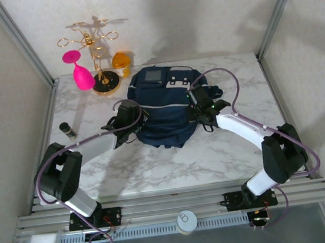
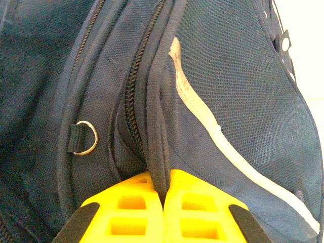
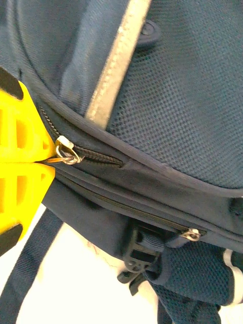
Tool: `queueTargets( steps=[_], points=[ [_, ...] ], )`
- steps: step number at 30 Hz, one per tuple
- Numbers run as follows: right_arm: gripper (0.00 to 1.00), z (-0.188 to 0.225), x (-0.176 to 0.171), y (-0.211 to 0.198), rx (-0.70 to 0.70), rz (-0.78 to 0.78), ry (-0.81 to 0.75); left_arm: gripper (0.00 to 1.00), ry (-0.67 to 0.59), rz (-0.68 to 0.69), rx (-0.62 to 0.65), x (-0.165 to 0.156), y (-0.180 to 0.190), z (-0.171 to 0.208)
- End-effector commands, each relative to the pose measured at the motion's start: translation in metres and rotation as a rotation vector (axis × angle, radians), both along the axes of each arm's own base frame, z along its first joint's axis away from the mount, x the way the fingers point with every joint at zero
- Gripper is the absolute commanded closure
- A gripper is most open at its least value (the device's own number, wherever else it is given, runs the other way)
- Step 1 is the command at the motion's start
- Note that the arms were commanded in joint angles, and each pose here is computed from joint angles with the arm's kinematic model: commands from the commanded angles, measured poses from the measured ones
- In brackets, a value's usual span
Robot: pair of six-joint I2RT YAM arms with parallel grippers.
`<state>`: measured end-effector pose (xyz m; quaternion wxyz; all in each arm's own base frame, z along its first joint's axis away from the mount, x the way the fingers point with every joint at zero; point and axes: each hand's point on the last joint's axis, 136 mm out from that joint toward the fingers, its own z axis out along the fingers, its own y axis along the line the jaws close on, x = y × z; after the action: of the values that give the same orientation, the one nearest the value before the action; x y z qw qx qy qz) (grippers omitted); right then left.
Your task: Pack books, pencil case, and school supplies into a backpack
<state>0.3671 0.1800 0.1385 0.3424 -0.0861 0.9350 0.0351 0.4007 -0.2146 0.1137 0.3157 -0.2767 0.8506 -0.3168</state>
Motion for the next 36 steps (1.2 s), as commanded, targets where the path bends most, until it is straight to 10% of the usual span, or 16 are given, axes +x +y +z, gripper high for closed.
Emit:
queueTargets(
  steps=[1,22,30,36],
  points=[
    [1.0,0.026,0.036,-0.033,-0.069,-0.118,-0.108,1.0,0.021,0.011,0.171,-0.001,0.035,-0.012],
    [0.89,0.015,0.06,-0.033,-0.001,-0.094,-0.126,1.0,-0.022,-0.055,0.166,0.013,0.018,0.009],
    [0.41,0.073,0.022,-0.042,0.13,-0.059,-0.27,0.4,-0.1,-0.067,0.144,0.001,0.024,0.055],
    [0.01,0.052,-0.006,-0.127,0.123,-0.377,-0.381,0.13,-0.199,0.187,0.367,-0.024,0.109,0.09]
  ],
)
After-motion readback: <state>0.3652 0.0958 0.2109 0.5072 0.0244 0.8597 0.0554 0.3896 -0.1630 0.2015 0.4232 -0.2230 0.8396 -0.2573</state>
